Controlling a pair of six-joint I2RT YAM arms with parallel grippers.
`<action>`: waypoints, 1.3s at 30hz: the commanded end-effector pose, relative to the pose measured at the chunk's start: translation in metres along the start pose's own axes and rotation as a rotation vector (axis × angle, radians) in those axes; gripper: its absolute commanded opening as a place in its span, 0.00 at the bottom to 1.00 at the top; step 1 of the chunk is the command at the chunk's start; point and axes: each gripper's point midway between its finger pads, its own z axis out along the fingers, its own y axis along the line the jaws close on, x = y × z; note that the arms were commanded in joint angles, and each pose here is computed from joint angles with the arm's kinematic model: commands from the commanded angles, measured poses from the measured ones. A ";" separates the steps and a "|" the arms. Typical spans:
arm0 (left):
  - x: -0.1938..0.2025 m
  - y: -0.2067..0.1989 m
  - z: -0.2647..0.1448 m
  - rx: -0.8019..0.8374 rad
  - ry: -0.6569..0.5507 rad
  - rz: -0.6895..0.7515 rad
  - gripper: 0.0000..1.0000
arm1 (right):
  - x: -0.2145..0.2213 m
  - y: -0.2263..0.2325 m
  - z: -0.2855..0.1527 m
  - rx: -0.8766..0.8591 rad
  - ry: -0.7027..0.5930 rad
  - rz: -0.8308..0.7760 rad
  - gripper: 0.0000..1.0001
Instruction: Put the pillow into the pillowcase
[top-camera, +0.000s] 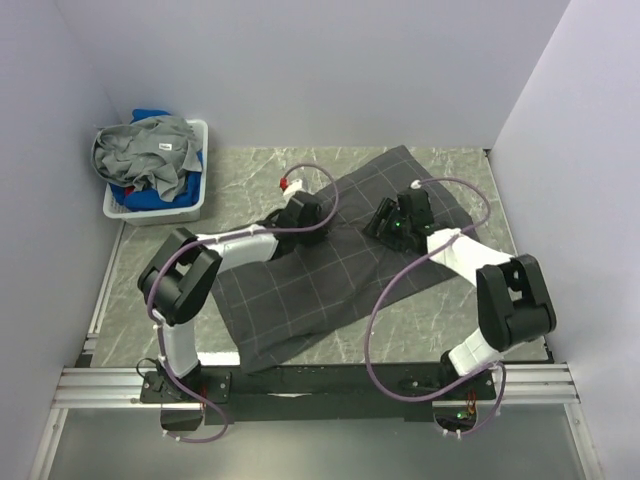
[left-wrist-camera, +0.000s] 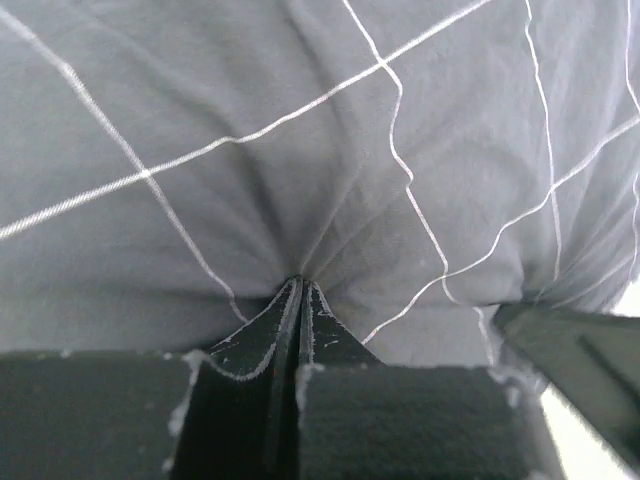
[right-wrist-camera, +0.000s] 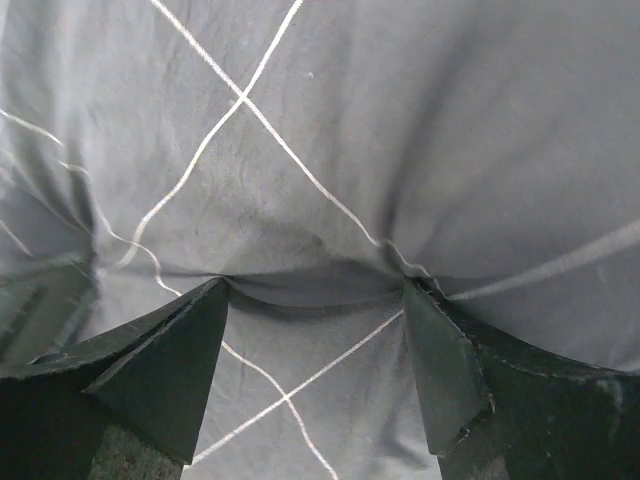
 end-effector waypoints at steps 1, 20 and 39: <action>0.093 0.022 -0.014 -0.068 0.207 0.050 0.07 | 0.002 -0.022 -0.017 0.019 -0.024 0.043 0.78; -0.057 -0.013 -0.166 0.013 -0.093 0.099 0.82 | 0.035 0.063 -0.193 -0.463 -0.143 -0.131 1.00; -0.029 0.069 -0.258 0.030 -0.202 -0.097 0.99 | 0.135 0.028 -0.170 -0.378 0.000 -0.292 1.00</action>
